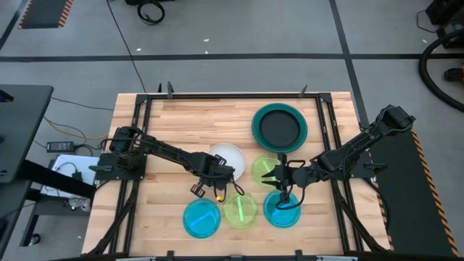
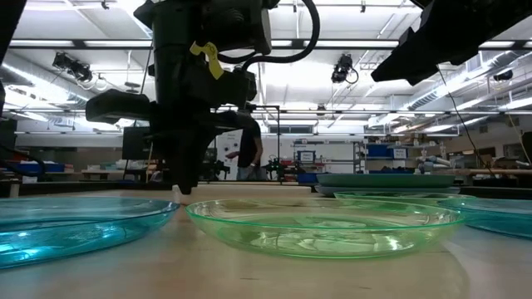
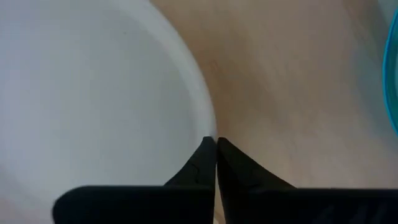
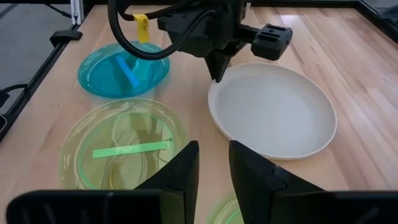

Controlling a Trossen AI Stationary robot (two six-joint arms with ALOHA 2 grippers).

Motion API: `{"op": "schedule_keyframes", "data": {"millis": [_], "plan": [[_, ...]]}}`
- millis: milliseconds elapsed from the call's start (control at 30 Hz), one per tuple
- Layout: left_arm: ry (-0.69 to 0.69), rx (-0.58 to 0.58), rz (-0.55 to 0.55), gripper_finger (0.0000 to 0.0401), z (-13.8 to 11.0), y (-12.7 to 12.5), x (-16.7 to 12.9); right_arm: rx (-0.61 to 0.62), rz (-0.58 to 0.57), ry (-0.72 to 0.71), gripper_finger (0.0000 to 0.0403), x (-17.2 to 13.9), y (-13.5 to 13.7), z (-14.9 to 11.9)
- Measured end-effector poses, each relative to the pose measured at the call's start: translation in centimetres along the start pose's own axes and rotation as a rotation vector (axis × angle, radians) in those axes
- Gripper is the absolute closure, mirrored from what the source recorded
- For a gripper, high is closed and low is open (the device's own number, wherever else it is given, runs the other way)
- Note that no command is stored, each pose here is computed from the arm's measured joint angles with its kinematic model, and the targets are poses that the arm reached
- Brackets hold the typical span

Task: Stack plastic plates
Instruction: Stack the white plate on the black plate

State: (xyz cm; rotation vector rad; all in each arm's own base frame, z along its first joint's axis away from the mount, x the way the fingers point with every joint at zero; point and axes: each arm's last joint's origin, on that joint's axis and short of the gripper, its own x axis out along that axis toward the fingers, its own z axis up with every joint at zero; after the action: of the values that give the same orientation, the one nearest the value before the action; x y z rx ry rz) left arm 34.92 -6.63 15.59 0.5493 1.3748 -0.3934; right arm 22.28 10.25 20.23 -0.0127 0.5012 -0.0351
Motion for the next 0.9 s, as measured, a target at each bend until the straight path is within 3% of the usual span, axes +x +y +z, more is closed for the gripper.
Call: {"op": "schedule_keyframes", "data": {"millis": [367,900], "plan": [[-0.001,-0.055,0.017,0.0399,1.2,0.6,-2.4,-0.022,-0.029,-0.005,0.0305,0.1,-0.2,0.1],[-0.112,-0.054,0.102,0.0401,2.6,4.8,-6.8,0.013,-0.025,-0.004,0.0305,0.1,-0.2,0.0]]}}
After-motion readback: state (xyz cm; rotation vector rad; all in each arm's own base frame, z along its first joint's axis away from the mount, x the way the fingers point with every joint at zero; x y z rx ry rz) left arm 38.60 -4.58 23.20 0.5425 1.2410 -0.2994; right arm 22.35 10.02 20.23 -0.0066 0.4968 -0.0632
